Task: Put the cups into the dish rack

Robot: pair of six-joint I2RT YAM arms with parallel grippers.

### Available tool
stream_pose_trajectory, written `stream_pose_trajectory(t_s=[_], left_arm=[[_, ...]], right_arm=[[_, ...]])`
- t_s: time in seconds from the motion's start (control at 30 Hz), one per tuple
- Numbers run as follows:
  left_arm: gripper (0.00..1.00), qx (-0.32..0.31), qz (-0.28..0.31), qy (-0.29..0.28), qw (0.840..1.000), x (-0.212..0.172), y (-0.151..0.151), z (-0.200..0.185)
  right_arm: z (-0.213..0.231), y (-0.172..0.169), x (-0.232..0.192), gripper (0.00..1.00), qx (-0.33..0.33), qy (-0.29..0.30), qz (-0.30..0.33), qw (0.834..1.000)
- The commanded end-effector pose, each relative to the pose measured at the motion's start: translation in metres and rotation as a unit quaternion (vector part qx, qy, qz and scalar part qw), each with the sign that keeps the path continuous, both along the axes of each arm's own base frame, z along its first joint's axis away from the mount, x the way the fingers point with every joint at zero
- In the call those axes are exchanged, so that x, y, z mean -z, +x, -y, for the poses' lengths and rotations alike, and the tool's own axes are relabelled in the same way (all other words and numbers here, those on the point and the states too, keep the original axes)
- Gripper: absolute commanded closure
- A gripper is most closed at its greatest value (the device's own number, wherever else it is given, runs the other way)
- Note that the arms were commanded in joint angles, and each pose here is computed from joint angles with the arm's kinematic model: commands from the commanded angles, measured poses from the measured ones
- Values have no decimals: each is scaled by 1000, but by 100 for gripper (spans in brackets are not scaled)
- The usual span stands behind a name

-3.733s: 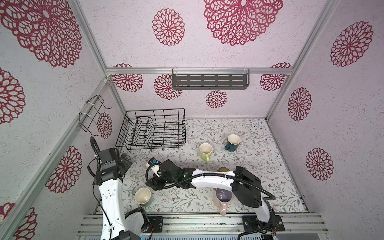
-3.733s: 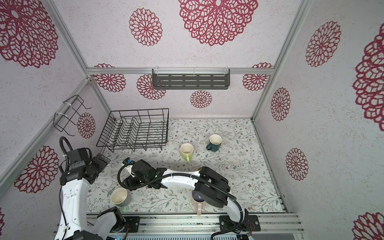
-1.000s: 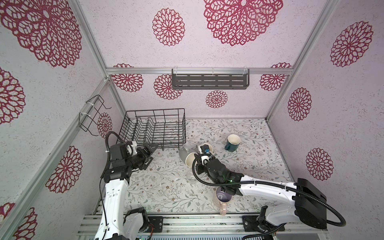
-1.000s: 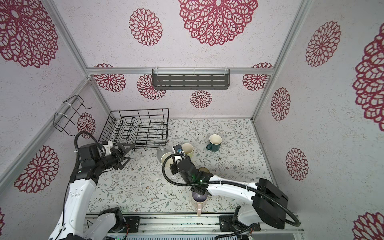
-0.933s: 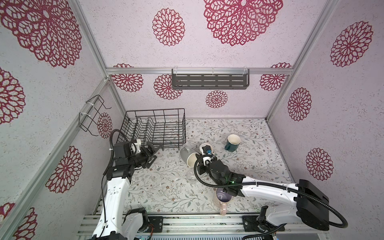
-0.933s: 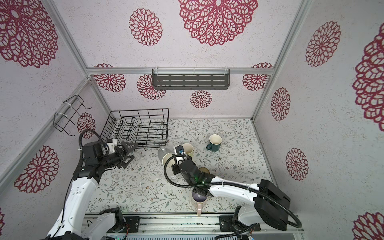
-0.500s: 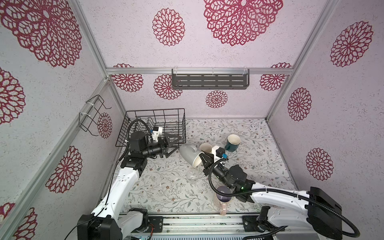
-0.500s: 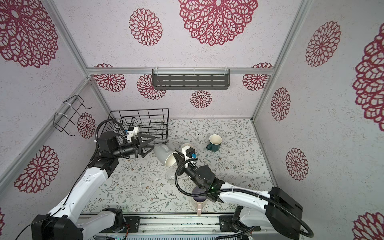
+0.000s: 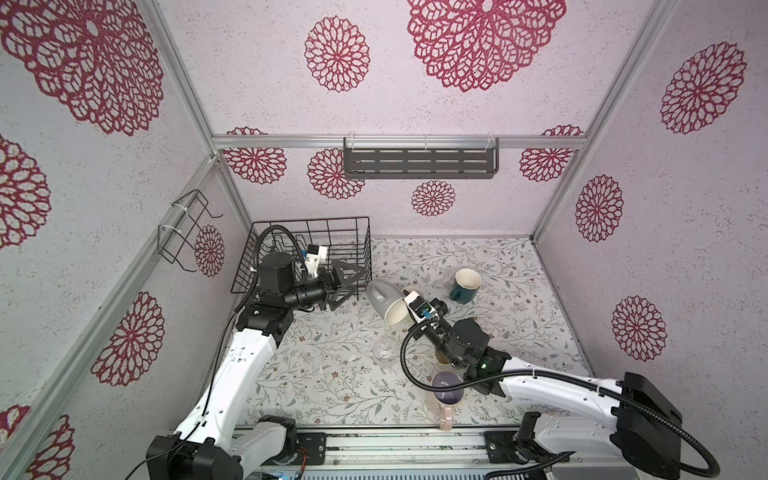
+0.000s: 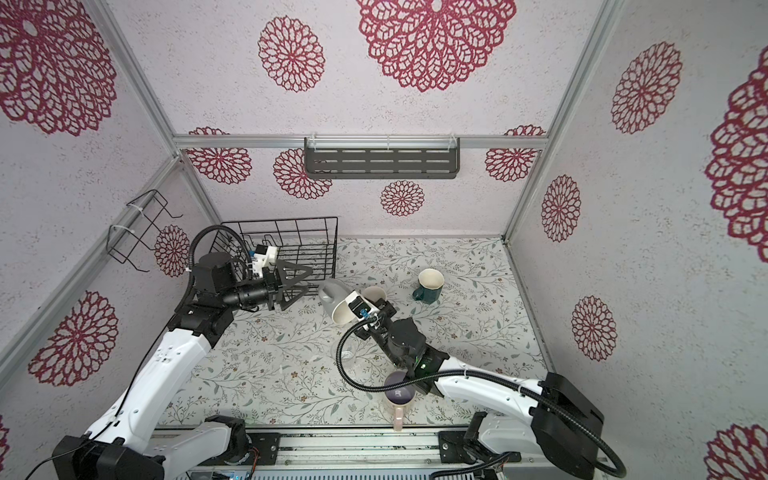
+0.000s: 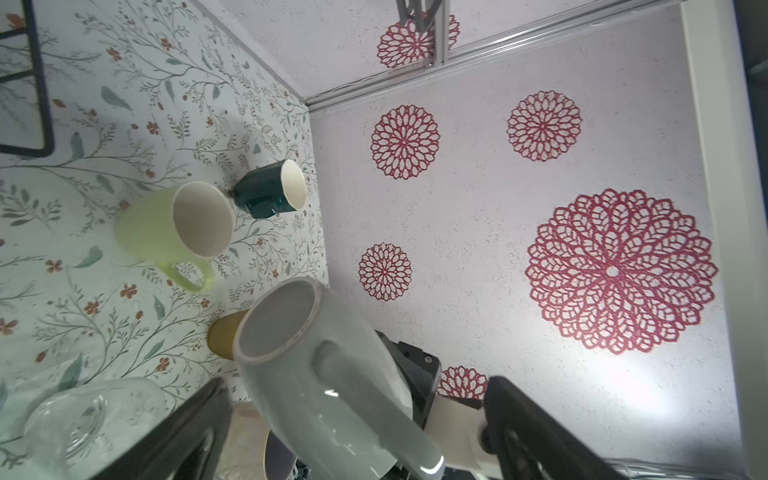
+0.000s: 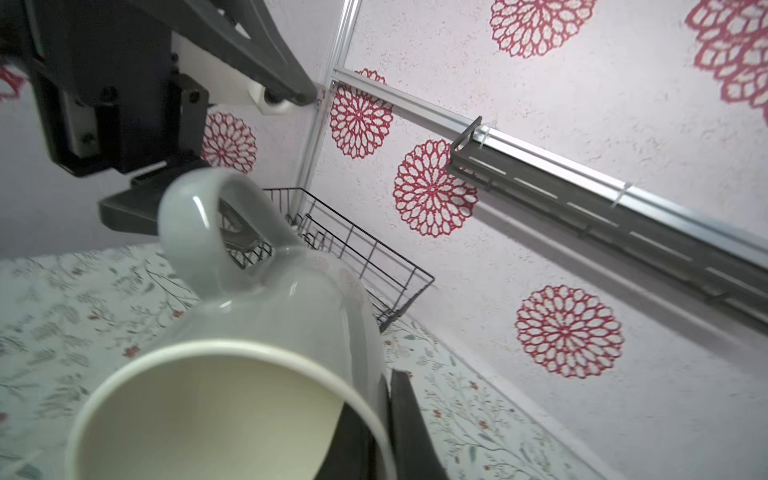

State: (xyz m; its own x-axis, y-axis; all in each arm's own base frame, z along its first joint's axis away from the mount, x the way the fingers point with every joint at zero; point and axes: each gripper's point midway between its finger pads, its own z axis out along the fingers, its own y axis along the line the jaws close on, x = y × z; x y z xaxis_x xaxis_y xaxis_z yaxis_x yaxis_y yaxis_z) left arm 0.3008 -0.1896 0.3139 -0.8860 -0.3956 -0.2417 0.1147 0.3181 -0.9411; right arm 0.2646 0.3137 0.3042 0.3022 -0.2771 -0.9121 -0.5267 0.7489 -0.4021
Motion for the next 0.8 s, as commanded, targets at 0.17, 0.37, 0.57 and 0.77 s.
stream_pose_trajectory(t_s=[0.17, 0.37, 0.57, 0.77], left_arm=[[13, -26, -61, 69, 995, 37, -3, -1], [22, -25, -67, 75, 995, 41, -1, 2], [39, -27, -92, 78, 992, 55, 5, 3], [57, -7, -100, 70, 993, 59, 6, 5]], right_arm=[[0, 20, -49, 100, 110, -81, 160, 978], [-9, 23, -52, 100, 177, -97, 219, 955], [-27, 7, -54, 100, 210, -95, 292, 928], [-31, 2, -52, 100, 193, -96, 296, 930]])
